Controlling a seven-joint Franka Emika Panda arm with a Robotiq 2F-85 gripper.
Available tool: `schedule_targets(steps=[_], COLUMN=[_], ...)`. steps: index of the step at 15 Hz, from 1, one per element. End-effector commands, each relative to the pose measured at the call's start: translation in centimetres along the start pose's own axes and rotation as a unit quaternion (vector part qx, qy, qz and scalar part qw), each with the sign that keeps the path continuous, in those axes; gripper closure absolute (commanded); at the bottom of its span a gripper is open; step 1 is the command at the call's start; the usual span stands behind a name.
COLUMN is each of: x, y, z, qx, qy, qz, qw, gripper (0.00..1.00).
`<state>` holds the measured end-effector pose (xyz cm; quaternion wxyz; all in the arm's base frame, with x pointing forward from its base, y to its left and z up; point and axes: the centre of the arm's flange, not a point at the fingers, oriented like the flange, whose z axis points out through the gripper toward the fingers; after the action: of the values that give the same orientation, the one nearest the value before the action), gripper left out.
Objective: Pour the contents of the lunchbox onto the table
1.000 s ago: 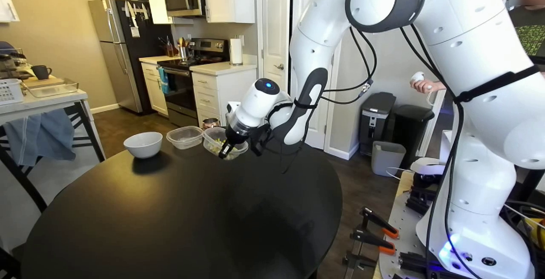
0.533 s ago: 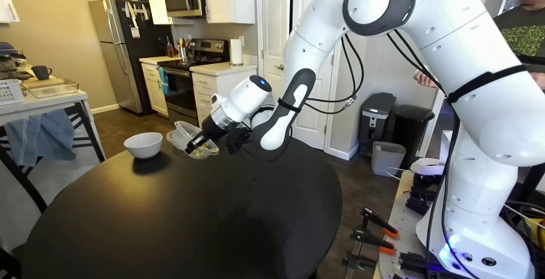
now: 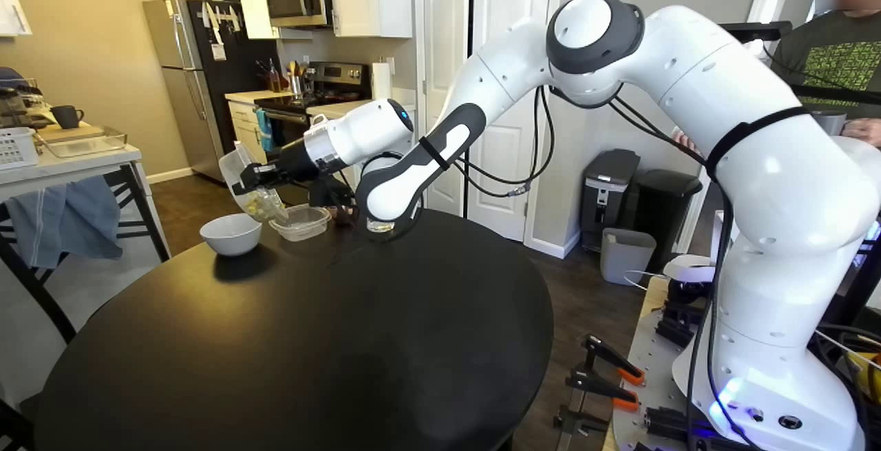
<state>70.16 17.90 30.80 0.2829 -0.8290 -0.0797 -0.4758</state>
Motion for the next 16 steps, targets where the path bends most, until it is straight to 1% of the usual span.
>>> schedule_targets(steps=[1,4,7,8,10,11,13,16], x=[-2.4,-2.9,-4.8,-5.4,-6.9,-7.1,-6.8,-5.9], y=[1.4,0.5,-1.5,-2.1,-2.6,-2.6,-2.5,-1.9], z=[1.3,1.9,2.3,2.4,2.4,2.2,1.6,0.8], qx=[0.073,0.133,0.2,0.215,0.232,0.231,0.235,0.232], qy=[0.052,0.072,0.08,0.08,0.087,0.09,0.094,0.096], qz=[0.036,0.041,0.04,0.046,0.055,0.068,0.074,0.083], qw=[0.9953,0.9876,0.9758,0.9722,0.9673,0.9664,0.9646,0.9644], gripper=[0.98,0.98,0.98,0.98,0.98,0.98,0.98,0.98])
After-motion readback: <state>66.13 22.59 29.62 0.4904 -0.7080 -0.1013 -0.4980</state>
